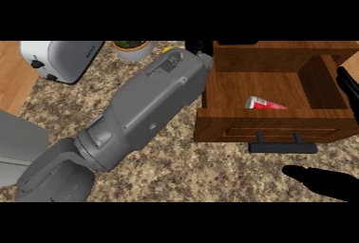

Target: Pick up the can, place it into the drawer and close the drawer

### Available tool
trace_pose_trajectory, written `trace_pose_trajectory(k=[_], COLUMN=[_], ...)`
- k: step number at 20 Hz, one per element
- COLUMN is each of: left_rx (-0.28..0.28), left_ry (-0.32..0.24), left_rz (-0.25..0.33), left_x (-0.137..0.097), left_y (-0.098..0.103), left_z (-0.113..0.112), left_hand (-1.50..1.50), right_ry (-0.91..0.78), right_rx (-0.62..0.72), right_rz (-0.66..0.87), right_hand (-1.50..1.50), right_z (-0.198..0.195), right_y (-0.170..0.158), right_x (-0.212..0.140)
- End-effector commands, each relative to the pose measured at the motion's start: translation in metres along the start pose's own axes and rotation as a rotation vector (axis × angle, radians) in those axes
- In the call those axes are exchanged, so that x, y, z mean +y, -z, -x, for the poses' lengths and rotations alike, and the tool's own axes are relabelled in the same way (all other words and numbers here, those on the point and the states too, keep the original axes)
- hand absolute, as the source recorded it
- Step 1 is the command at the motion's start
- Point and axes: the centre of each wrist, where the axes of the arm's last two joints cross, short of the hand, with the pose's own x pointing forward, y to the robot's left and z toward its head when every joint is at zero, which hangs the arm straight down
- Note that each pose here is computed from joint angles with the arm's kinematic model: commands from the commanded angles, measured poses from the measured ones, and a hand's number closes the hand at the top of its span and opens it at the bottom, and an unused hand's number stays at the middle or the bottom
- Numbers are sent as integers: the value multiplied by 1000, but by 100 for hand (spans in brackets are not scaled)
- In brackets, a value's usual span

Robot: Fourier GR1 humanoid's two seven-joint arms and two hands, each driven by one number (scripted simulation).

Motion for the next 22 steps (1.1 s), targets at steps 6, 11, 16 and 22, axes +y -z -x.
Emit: trace_pose_trajectory(k=[6,11,16,22], left_rx=[10,-5,-1,-8], left_ry=[-1,29,43,46], left_rz=[-8,-34,-53,-69], left_x=[22,42,56,83], left_y=[9,15,19,19], left_z=[-14,-11,-29,-29], left_hand=[-150,-150,-150,-150], right_ry=[-235,-333,-441,-510], right_rx=[-44,-52,-38,30], right_rz=[-116,-193,-206,-228], right_hand=[-150,-150,-150,-150], right_z=[8,28,51,68], right_y=[68,98,108,128], right_x=[62,92,125,162])
